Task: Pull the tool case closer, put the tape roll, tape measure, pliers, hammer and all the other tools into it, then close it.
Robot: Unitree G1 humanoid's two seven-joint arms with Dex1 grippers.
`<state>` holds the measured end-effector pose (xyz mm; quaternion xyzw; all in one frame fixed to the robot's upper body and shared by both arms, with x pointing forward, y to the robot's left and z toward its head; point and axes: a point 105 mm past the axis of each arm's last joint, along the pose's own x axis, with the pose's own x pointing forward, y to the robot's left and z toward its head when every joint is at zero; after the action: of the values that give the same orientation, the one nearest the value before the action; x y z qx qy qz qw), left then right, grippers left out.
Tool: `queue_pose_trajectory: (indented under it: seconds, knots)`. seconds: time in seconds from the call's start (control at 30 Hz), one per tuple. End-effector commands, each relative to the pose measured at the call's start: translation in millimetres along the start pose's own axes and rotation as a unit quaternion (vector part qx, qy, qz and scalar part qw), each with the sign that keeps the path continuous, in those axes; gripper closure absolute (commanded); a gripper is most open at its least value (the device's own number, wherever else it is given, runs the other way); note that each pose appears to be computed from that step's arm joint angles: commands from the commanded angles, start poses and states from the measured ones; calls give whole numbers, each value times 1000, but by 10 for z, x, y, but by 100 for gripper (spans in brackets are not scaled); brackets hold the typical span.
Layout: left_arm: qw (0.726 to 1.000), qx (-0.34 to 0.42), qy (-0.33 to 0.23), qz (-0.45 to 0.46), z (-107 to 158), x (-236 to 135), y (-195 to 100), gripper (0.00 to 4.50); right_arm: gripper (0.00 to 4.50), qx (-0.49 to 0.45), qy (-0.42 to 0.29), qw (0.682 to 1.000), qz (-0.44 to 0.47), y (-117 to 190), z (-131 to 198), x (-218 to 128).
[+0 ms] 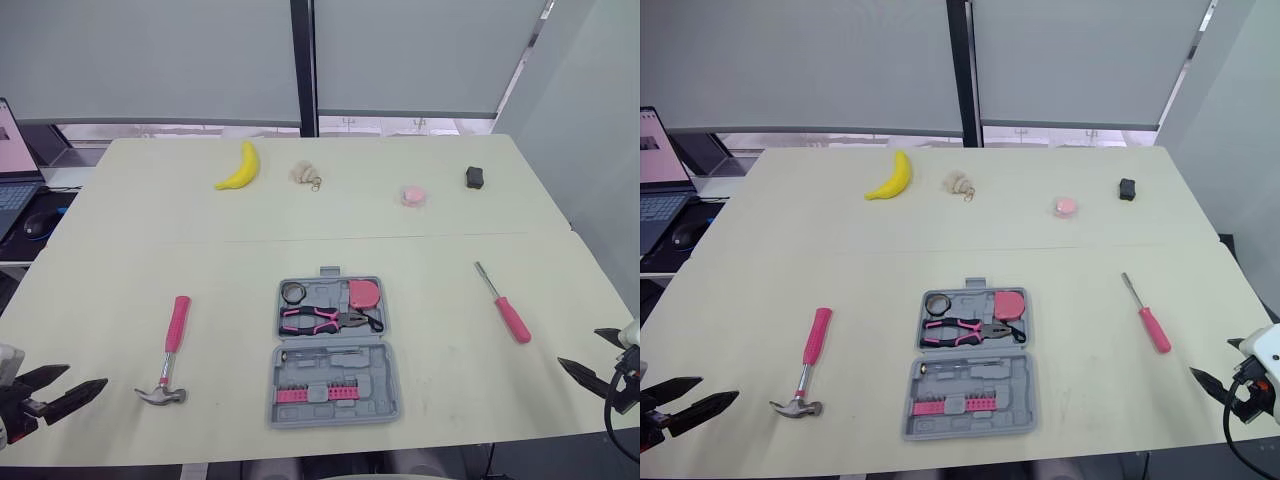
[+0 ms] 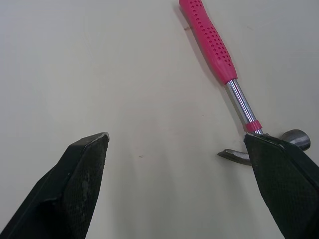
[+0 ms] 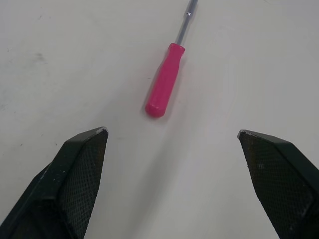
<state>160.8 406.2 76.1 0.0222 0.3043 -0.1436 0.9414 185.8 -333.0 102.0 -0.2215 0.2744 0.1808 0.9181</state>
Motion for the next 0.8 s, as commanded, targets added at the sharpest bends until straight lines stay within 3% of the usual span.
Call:
queue_pose_trajectory:
  seconds: [0.03, 0.53, 0.63, 0.8]
  knots:
    - [1000, 6, -11, 1, 61, -42, -4, 0, 4, -15, -3, 1000, -4, -50, 44, -44]
    - [1000, 18, -15, -11, 108, 8, -58, 0, 4, -32, -5, 999, 6, -9, 73, -24]
    - [1000, 9, -23, -13, 134, 38, -102, 0, 4, -71, -32, 996, 42, 132, 290, 43]
    - [999, -12, -28, -12, 96, 60, -213, 0, 4, -157, -118, 965, 175, 632, 982, 183]
